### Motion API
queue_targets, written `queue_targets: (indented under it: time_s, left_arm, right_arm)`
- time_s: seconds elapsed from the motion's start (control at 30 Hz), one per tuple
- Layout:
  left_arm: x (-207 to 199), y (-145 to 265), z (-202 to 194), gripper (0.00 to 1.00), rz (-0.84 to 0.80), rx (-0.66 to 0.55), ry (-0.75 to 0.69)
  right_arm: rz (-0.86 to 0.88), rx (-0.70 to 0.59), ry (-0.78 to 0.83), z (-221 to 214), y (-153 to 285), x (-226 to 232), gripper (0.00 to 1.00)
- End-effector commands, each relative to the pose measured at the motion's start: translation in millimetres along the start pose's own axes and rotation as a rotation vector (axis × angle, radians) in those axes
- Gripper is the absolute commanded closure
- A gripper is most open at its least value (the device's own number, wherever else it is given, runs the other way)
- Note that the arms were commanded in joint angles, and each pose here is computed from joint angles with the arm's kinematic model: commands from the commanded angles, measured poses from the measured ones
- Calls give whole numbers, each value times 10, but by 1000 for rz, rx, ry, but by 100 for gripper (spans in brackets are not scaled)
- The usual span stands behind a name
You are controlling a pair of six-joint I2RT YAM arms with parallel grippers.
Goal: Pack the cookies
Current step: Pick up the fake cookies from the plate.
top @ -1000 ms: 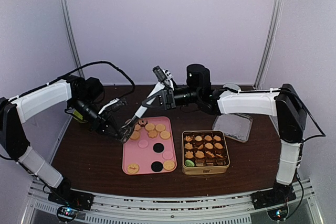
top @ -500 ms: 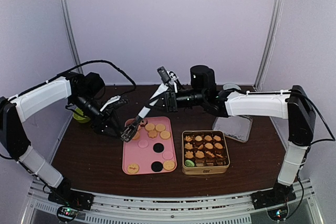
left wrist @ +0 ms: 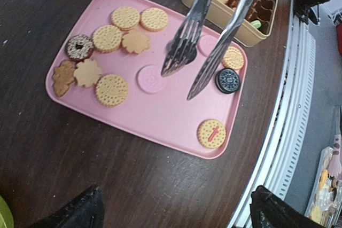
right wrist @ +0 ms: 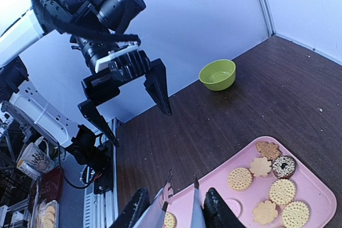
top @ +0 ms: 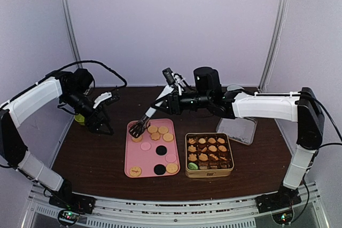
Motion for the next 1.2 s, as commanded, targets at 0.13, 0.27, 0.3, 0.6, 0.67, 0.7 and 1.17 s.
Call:
queue_targets:
  time_s: [0.13, 0.27, 0.3, 0.6, 0.67, 0.7, 1.17]
  left_arm:
    - [214, 260, -104, 2, 151, -18, 97]
    - [224, 263, -148, 2, 180, -12, 111]
    - [225, 260, -160, 2, 187, -6, 112]
    - [254, 228, -220, 2, 208, 30, 130]
    - [255, 223, -223, 2, 209, 32, 133]
    - [254, 222, -222, 2, 208, 32, 133]
    - [277, 226, -202, 2, 207, 29, 136]
  right_arm:
    - [-181, -22, 118, -72, -142, 71, 66]
    - [-258, -19, 172, -215, -262, 163, 66]
    - [-281, -23, 187, -248, -280, 179, 66]
    - [-399, -36, 230, -447, -388, 238, 66]
    - [-419, -24, 236, -490, -414, 216, 65]
    - [-432, -20, 239, -513, -424, 200, 64]
    - [-450, -22, 250, -663, -515, 114, 59]
Point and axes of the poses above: each gripper's point midway between its finger pads, its own y axis back along the fingers, its own x axis along the line the jaws close on, z = x × y, the point moved 9 cm from there along y, back along the fingers, and after that the axes turned 6 degrees about -y, right-handed, at the moved point
